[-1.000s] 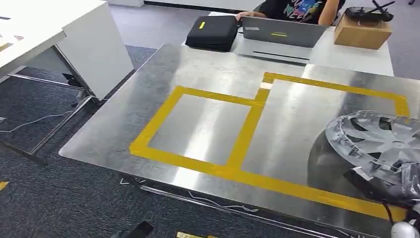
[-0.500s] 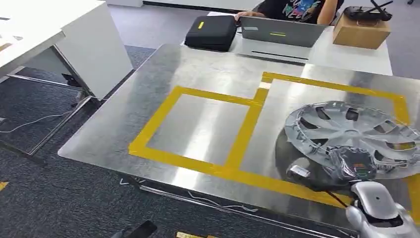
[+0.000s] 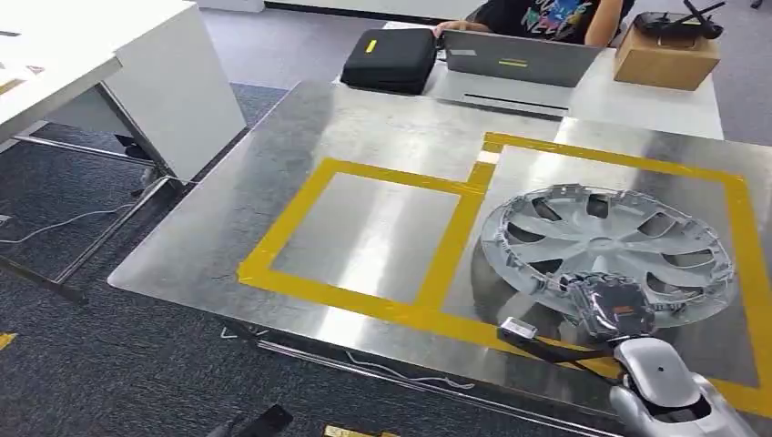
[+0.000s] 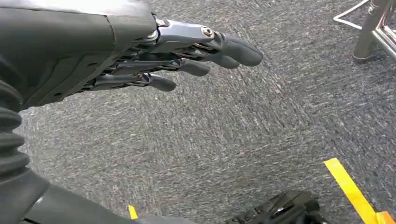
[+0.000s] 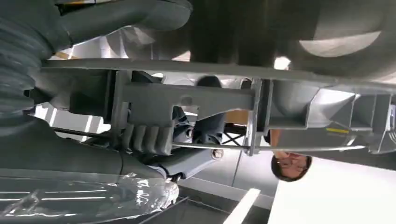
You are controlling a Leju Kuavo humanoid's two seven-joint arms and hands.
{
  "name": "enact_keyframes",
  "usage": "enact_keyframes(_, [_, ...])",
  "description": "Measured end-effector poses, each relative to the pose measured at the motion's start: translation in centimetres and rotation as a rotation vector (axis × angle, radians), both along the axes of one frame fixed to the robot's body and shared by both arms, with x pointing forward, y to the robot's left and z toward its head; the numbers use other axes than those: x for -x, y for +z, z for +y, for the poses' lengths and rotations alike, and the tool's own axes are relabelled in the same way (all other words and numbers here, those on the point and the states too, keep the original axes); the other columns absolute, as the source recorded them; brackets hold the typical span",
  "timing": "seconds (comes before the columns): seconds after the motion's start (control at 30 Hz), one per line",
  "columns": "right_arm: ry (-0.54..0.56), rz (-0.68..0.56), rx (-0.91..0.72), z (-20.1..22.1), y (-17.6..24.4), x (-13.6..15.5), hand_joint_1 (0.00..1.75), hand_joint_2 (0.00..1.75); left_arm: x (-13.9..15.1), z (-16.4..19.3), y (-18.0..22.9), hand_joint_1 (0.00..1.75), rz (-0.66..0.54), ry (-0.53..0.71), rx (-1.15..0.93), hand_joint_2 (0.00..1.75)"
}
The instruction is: Take the parts from the cabinet and place them on the table.
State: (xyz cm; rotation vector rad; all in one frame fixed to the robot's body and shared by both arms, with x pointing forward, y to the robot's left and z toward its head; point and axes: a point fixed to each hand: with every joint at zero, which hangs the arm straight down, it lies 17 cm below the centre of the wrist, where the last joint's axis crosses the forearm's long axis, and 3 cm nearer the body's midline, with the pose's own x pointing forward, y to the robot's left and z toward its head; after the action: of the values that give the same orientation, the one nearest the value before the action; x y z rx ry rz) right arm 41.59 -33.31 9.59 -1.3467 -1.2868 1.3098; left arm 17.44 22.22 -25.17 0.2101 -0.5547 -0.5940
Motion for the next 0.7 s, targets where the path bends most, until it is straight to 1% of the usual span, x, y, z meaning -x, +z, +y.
enact_keyframes(0.23, [-0.006, 0.000, -0.004, -0.3, -0.1, 0.2, 0.00, 1.75, 0.0, -0.1, 0.0, 0.00, -0.004, -0.001, 0.003, 1.75])
enact_keyframes(0.3, [-0.023, 0.001, -0.014, -1.1, -0.4, 0.6, 0.00, 1.75, -0.2, -0.1, 0.1, 0.00, -0.017, -0.001, 0.011, 1.75])
enact_keyframes(0.33, [-0.050, 0.019, -0.017, -2.2, -1.2, 1.5, 0.00, 1.75, -0.2, 0.0, 0.2, 0.00, -0.022, 0.007, 0.012, 1.75])
enact_keyframes(0.37, [-0.066, 0.041, -0.014, -3.1, -2.1, 2.4, 0.00, 1.75, -0.1, 0.2, 0.1, 0.00, -0.023, 0.009, 0.010, 0.00])
enact_keyframes(0.43, [-0.090, 0.052, -0.015, -3.9, -2.5, 3.0, 0.00, 1.75, -0.1, 0.2, 0.1, 0.00, -0.022, 0.010, 0.010, 0.00])
enact_keyframes(0.47, [-0.158, 0.049, -0.041, -5.6, -2.2, 3.9, 0.00, 1.75, 0.1, 0.4, 0.1, 0.00, -0.024, 0.026, 0.013, 0.00])
enact_keyframes(0.53, [-0.170, 0.055, -0.094, -5.4, -2.0, 4.5, 0.00, 1.75, 0.1, 0.5, 0.1, 0.00, -0.026, 0.042, 0.020, 0.00])
enact_keyframes(0.63, [-0.151, 0.063, -0.232, -4.0, -1.3, 5.2, 0.00, 1.75, 0.4, 0.8, 0.0, 0.00, -0.030, 0.063, 0.022, 0.00])
enact_keyframes(0.7, [-0.108, 0.092, -0.410, -2.1, -0.9, 5.6, 0.00, 1.75, 0.6, 1.0, 0.0, 0.00, -0.037, 0.083, 0.027, 0.00])
